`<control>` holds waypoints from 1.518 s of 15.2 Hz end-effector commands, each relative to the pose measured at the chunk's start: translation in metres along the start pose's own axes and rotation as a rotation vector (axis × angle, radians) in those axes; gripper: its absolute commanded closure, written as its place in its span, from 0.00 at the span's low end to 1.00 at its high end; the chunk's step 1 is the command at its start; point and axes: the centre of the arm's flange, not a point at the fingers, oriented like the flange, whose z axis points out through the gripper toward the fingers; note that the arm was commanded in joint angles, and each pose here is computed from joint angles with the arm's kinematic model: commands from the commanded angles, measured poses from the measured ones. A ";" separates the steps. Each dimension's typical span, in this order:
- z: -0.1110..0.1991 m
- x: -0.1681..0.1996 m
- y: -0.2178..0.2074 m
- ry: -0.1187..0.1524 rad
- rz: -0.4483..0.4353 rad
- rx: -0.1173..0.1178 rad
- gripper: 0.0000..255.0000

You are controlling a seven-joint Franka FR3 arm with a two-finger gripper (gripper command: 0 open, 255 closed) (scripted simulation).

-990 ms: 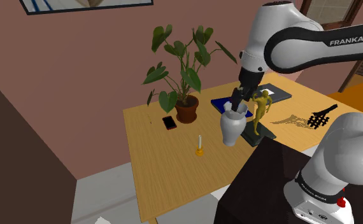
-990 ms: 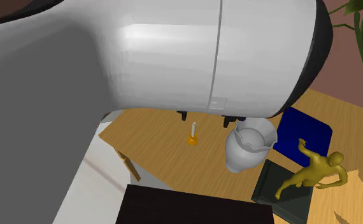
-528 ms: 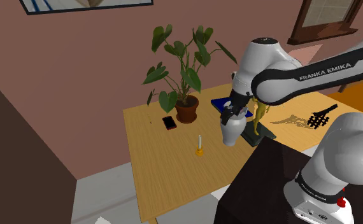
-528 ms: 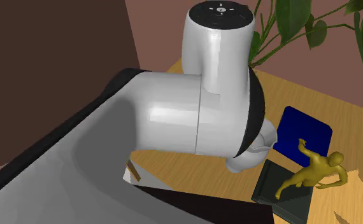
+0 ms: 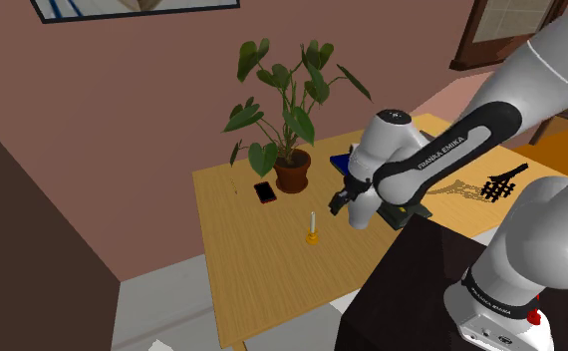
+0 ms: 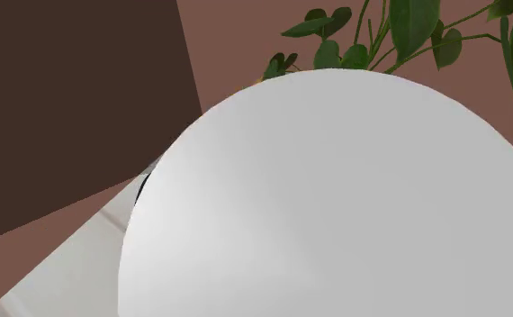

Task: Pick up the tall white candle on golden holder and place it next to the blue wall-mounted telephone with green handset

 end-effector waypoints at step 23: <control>0.212 0.023 -0.012 0.155 0.034 0.021 0.00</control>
